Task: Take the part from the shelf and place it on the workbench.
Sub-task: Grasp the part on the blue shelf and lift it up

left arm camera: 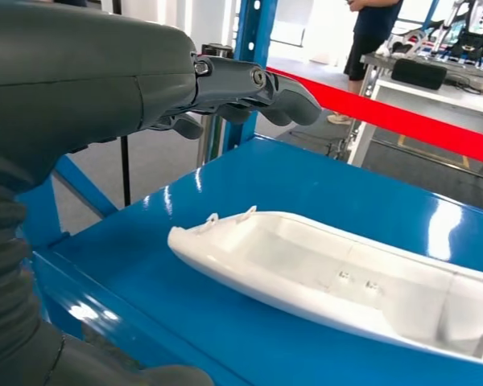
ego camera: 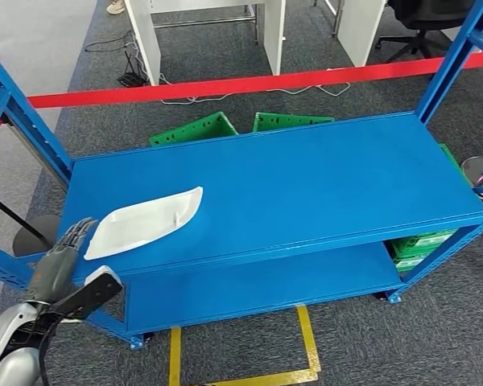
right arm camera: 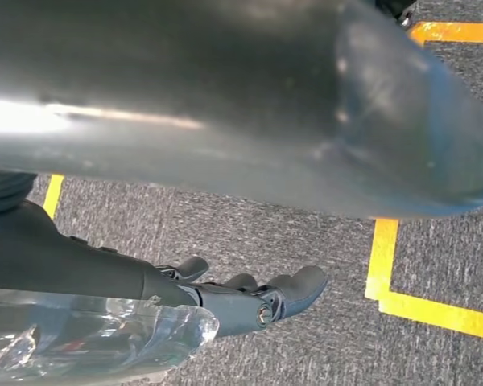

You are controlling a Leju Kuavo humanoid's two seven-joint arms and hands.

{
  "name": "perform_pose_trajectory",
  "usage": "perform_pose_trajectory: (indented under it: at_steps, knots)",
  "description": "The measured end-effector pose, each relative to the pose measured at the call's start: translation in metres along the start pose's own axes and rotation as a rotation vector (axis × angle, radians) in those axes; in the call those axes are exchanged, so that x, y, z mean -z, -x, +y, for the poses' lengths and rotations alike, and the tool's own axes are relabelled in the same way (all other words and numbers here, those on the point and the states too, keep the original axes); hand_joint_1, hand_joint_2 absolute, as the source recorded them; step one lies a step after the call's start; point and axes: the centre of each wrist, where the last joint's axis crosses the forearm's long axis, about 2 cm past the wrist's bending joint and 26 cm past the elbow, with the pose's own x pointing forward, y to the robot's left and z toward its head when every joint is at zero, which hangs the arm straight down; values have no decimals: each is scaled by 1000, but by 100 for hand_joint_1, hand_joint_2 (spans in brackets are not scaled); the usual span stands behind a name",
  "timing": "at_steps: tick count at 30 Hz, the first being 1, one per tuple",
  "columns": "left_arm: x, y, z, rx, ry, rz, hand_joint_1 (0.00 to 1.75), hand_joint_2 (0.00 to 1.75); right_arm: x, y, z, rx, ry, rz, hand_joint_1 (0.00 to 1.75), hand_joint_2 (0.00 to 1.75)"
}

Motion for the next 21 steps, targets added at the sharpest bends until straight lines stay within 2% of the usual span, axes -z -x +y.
perform_pose_trajectory:
  at_steps: [21]
  knots:
    - [3,-3,-2,5,18,-13,0,175,1,-2,0,-7,-4,1,0,0]
